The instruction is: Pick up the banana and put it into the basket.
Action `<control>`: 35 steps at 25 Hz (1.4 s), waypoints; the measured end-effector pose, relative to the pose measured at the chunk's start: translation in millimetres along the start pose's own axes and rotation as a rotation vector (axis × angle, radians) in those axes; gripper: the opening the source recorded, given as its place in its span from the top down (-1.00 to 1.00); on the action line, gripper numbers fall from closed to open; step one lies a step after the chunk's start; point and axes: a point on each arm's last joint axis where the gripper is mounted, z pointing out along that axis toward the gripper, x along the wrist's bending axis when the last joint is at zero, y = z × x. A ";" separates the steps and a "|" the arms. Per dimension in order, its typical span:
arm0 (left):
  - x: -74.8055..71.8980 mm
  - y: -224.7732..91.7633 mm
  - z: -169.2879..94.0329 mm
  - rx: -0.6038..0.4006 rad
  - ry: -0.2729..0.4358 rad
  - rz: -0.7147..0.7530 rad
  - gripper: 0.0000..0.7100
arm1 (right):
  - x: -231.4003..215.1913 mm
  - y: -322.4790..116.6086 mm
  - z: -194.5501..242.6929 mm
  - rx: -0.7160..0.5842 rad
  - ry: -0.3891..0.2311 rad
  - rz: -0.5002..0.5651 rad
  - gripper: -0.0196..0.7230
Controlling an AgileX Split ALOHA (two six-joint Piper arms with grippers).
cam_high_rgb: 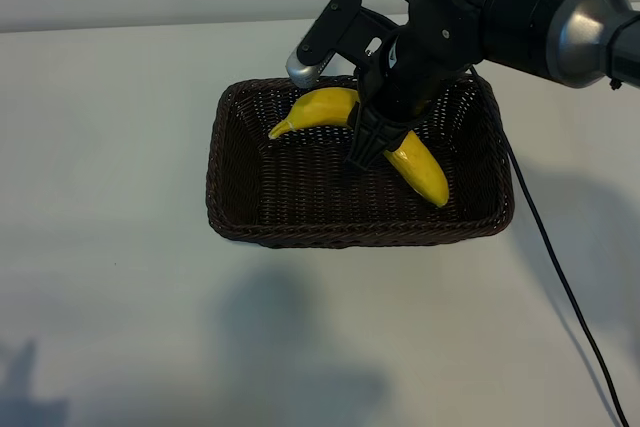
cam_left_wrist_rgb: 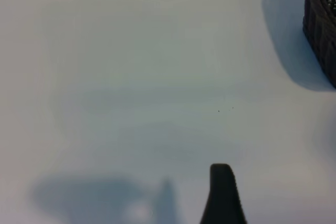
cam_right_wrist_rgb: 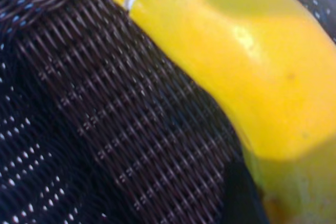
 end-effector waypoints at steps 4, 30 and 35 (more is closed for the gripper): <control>0.0 0.0 0.0 0.000 0.000 0.000 -0.52 | 0.2 -0.2 0.0 0.002 0.003 0.002 -0.22; 0.0 0.0 0.0 0.000 0.000 0.002 -0.52 | -13.3 5.5 -34.7 0.072 0.011 0.127 -0.69; 0.0 0.0 0.0 0.000 0.000 0.002 -0.52 | -38.2 13.8 -58.4 0.045 -0.034 0.158 -0.69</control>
